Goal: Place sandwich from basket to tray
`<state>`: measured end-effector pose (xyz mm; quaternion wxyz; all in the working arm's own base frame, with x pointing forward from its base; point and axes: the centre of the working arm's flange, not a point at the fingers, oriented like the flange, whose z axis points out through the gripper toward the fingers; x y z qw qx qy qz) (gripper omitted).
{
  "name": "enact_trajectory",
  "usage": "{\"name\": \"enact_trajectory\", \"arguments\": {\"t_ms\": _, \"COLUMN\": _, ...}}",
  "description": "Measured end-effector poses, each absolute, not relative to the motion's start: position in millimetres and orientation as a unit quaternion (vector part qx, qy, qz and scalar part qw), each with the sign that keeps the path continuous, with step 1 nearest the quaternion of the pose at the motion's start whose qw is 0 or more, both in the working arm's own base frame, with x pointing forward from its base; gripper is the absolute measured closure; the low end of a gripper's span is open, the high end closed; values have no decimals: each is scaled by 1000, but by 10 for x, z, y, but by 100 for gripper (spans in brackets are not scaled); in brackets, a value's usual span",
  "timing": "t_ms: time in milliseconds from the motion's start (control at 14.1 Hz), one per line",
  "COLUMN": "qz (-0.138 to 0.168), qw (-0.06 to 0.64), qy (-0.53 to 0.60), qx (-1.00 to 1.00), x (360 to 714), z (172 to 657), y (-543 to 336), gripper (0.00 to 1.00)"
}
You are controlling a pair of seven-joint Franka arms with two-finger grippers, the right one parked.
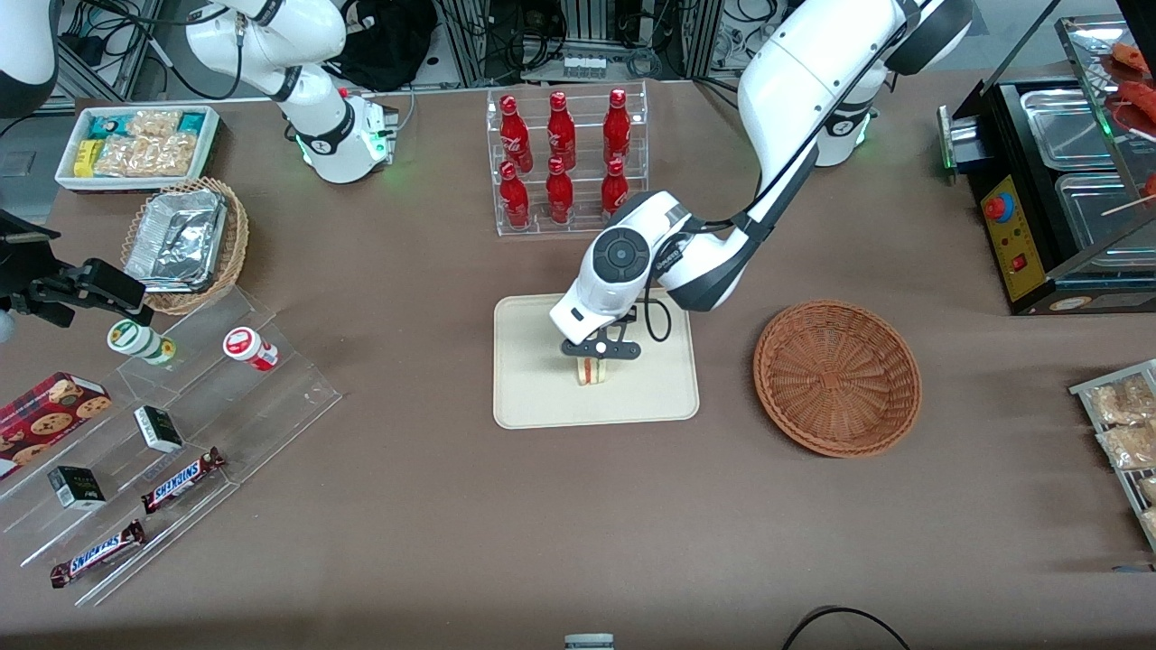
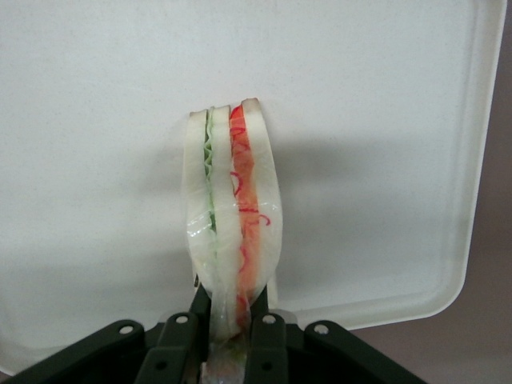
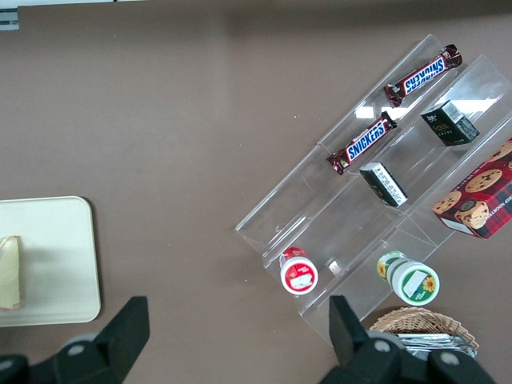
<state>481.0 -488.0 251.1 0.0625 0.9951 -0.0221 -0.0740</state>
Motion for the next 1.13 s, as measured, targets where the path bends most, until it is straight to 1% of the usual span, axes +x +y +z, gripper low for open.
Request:
{"name": "enact_trajectory", "arguments": {"t_ms": 71, "qz": -75, "qw": 62, "qy": -22, "qx": 995, "x": 4809, "z": 2503, "y": -4879, "gripper": 73}}
{"name": "enact_trajectory", "arguments": {"t_ms": 354, "qz": -65, "qw": 70, "qy": -18, "qx": 995, "x": 4892, "z": 2647, "y": -4889, "gripper": 35}}
{"name": "enact_trajectory", "arguments": {"t_ms": 566, "qz": -60, "qw": 57, "qy": -7, "qx": 997, "x": 4957, "z": 3085, "y": -4816, "gripper": 6}}
{"name": "enact_trajectory", "arguments": {"t_ms": 637, "qz": -57, "qw": 49, "qy": 3, "qx": 997, "x": 4991, "z": 3306, "y": -4731, "gripper": 0}}
{"name": "enact_trajectory", "arguments": {"t_ms": 779, "qz": -46, "qw": 36, "qy": 24, "qx": 998, "x": 5098, "z": 3824, "y": -4450, "gripper": 0}}
{"name": "enact_trajectory", "arguments": {"t_ms": 991, "qz": -31, "qw": 17, "qy": 65, "qx": 997, "x": 5261, "z": 4605, "y": -3804, "gripper": 0}}
{"name": "enact_trajectory", "arguments": {"t_ms": 1133, "qz": -23, "qw": 3, "qy": 94, "qx": 995, "x": 5291, "z": 5052, "y": -3371, "gripper": 0}}
